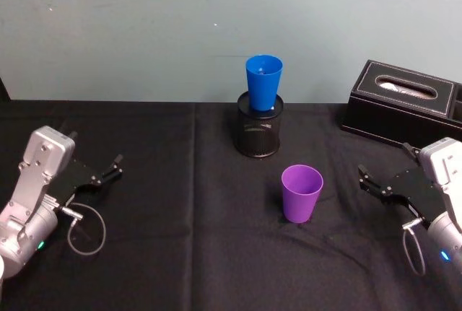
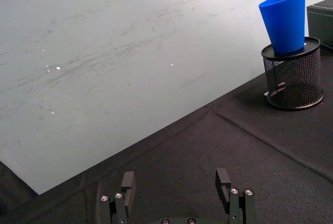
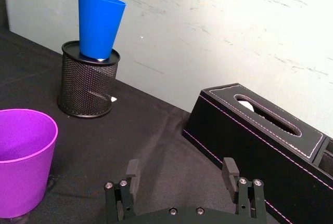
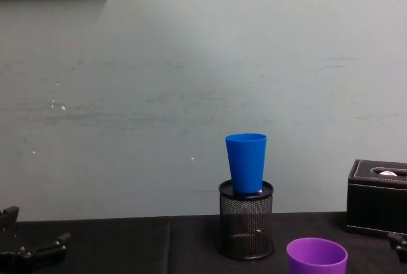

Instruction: Pick up one cup with a gripper and tap it against the other cup.

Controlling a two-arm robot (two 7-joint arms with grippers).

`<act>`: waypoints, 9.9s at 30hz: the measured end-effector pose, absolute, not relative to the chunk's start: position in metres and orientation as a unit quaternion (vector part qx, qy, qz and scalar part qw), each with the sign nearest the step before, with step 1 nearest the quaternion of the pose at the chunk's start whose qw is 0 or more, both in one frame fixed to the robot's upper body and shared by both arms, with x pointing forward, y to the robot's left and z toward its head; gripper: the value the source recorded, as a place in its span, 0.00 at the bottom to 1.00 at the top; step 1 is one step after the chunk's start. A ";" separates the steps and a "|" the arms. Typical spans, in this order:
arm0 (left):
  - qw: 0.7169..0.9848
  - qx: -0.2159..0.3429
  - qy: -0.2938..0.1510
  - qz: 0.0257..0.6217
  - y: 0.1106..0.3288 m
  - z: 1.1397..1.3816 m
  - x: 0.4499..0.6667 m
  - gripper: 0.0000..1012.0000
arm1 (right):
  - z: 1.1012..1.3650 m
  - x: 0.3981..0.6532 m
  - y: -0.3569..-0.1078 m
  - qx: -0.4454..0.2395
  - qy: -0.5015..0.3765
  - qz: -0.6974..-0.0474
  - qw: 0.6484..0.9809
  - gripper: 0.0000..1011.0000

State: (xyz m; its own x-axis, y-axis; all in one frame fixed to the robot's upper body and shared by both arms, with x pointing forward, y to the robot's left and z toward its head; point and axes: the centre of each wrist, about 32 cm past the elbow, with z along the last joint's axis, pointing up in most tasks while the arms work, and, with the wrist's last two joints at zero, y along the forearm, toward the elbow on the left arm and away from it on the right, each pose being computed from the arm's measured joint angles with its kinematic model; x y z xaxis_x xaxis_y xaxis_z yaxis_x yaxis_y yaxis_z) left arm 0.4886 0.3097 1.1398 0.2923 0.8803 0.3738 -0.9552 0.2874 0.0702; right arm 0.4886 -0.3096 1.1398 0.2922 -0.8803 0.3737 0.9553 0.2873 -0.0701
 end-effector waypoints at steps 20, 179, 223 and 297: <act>0.791 0.141 -0.132 0.580 0.310 1.140 0.489 1.00 | 1.140 0.489 -0.310 -0.141 -0.133 -0.580 0.791 0.99; 0.791 0.141 -0.132 0.580 0.310 1.140 0.489 1.00 | 1.108 0.484 -0.269 -0.058 -0.031 -0.437 0.897 0.99; 0.791 0.142 -0.132 0.580 0.310 1.140 0.489 1.00 | 1.104 0.509 -0.261 -0.046 -0.019 -0.426 0.903 0.99; 0.791 0.142 -0.132 0.580 0.310 1.140 0.489 1.00 | 1.132 0.514 -0.261 -0.024 -0.042 -0.426 0.903 0.73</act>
